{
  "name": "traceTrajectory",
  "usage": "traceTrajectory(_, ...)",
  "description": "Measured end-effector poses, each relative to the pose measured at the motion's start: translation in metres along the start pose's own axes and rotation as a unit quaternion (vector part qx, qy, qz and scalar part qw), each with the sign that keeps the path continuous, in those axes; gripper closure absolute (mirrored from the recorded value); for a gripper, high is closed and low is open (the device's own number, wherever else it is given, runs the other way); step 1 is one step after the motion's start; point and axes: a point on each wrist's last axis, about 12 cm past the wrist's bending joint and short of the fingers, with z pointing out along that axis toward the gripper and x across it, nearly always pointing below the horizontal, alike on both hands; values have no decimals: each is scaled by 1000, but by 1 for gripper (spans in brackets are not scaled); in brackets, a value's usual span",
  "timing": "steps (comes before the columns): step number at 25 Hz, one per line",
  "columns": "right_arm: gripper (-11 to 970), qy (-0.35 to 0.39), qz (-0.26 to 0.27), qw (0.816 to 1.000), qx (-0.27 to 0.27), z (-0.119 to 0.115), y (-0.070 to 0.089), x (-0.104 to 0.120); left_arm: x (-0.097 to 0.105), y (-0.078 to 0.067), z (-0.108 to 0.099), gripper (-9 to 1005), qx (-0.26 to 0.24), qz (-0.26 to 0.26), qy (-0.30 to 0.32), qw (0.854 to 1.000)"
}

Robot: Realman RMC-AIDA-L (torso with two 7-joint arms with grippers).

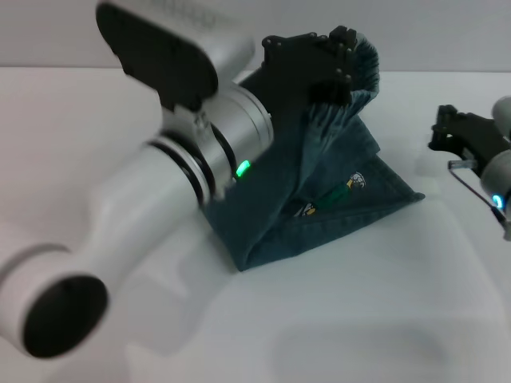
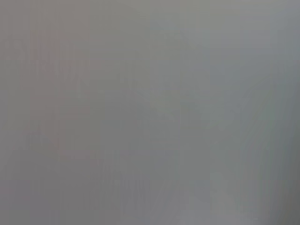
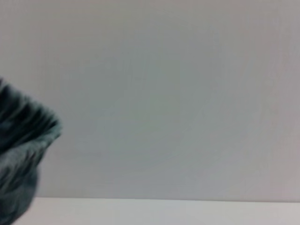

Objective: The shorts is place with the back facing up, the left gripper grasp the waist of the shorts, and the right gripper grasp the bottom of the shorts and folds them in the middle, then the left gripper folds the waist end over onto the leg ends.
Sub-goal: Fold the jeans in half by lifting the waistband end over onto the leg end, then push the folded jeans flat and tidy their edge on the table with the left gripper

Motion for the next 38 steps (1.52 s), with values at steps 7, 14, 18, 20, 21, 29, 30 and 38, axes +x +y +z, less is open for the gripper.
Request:
traceTrajectory(7, 960, -3, -2, 1000, 18, -7, -13, 2, 33, -5, 4, 868, 11, -17, -100, 995)
traceTrajectory(14, 960, 6, 0, 1000, 18, -9, -14, 5, 41, 1, 7, 627, 15, -41, -89, 995)
traceTrajectory(18, 960, 5, -6, 1000, 16, -10, -13, 5, 49, 2, 1, 545, 17, -22, -82, 996)
traceTrajectory(20, 960, 2, -12, 1000, 14, -11, -12, 5, 57, 6, -7, 505, 11, -11, -84, 996)
traceTrajectory(21, 960, -2, -18, 1000, 13, -11, -11, 4, 57, 6, -7, 484, 11, -11, -84, 996)
traceTrajectory(29, 960, -94, -78, 992, -29, -18, 29, -17, 89, 28, -40, 240, -41, -5, -85, 996)
traceTrajectory(30, 960, -116, -83, 989, -34, -19, 36, -22, 93, 31, -43, 199, -48, -4, -79, 996)
traceTrajectory(38, 960, -280, -137, 947, -77, -43, 78, -19, 106, 43, -57, 163, -71, 8, -76, 994)
